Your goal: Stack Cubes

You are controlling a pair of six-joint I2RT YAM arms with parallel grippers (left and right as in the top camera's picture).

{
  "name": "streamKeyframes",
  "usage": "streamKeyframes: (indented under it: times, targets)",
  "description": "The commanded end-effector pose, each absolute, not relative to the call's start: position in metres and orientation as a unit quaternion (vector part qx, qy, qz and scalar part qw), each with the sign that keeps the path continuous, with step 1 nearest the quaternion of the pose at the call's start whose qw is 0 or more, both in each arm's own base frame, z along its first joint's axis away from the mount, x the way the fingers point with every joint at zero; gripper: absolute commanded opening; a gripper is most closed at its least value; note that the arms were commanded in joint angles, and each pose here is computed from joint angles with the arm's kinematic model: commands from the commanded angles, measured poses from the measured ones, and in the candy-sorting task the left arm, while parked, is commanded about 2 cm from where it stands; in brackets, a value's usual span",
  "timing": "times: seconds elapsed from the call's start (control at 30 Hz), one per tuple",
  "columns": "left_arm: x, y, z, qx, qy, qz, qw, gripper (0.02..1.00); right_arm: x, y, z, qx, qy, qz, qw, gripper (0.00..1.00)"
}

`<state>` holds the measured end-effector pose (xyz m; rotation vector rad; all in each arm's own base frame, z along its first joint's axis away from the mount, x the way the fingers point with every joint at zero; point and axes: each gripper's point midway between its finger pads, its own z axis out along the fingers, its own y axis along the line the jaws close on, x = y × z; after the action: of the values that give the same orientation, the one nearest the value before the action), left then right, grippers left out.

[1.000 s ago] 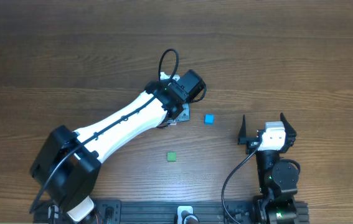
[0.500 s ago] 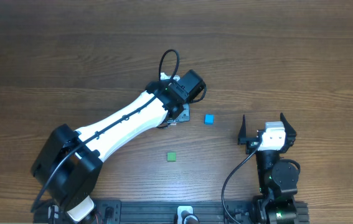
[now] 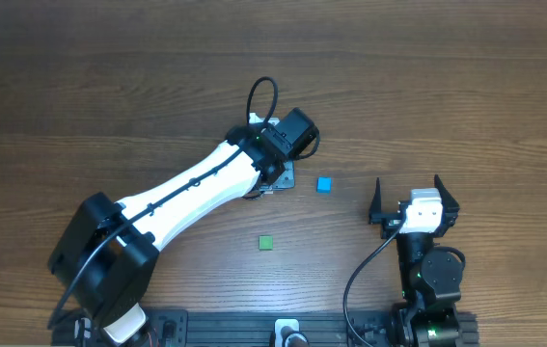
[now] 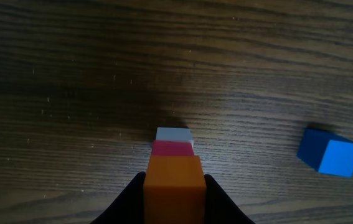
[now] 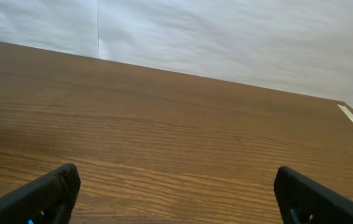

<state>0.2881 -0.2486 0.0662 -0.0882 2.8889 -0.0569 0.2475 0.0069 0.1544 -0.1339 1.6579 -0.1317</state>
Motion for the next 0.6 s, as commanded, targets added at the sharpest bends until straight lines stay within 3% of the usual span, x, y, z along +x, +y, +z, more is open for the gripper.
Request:
streamKeyframes:
  times: [0.03,0.6]
  targets:
    - [0.2860,-0.2456,0.0570,-0.022,0.993,-0.009,0.112,0.040,0.2474,0.0060,0.1519,-0.058,0.738,-0.058,0.670,0.993]
    - [0.2841,-0.2463,0.0512,-0.021,0.994,-0.008,0.103,0.045,0.2474,0.0060,0.1519,-0.058,0.738,-0.058,0.670,0.991]
